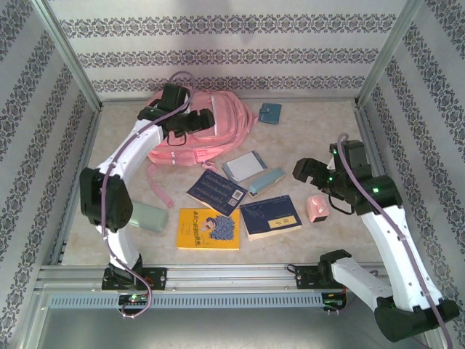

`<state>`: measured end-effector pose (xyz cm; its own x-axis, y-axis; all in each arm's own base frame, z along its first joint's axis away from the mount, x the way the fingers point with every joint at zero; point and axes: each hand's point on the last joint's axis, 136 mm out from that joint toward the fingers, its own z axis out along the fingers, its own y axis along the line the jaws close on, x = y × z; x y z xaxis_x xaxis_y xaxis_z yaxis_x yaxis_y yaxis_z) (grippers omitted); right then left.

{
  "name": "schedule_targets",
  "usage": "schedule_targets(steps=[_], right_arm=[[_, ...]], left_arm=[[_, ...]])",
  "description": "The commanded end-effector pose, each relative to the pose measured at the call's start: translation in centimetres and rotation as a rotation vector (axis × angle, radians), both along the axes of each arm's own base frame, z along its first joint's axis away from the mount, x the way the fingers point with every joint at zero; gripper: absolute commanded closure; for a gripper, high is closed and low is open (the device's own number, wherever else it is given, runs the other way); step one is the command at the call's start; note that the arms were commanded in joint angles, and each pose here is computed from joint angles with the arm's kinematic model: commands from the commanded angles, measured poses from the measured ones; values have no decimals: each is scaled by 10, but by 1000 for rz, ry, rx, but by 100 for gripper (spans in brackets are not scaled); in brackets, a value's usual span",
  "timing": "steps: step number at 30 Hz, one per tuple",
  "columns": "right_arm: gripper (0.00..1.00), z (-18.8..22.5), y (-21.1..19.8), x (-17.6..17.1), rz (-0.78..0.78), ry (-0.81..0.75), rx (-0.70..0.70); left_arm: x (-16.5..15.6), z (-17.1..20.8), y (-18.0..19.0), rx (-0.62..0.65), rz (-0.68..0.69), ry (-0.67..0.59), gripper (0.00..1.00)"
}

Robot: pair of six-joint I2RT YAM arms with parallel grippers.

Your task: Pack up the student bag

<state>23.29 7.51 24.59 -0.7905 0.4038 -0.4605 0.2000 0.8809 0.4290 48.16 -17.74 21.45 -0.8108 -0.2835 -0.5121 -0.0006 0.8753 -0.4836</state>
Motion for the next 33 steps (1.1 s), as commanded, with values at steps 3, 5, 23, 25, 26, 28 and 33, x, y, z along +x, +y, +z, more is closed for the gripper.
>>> schedule_targets(steps=[3,5,23,25,26,28,33], right_arm=[[2,-9,39,1,171,80,66],[2,-14,38,4,133,111,69],[28,-5,74,-1,251,87,283],[29,-9,71,2,229,93,265],[28,-11,68,4,204,93,245],[27,-10,64,9,183,85,226],[36,3,62,20,204,41,171]], left_arm=[[51,-5,-29,-107,-38,-66,18],[68,-17,-28,-92,-18,-51,21],[127,-97,-53,-185,-82,33,67],[126,-99,-53,-184,-93,40,84],[125,-100,-52,-180,-95,44,93],[123,-94,-49,-167,-103,39,100],[122,-45,-34,-111,-116,-49,100]])
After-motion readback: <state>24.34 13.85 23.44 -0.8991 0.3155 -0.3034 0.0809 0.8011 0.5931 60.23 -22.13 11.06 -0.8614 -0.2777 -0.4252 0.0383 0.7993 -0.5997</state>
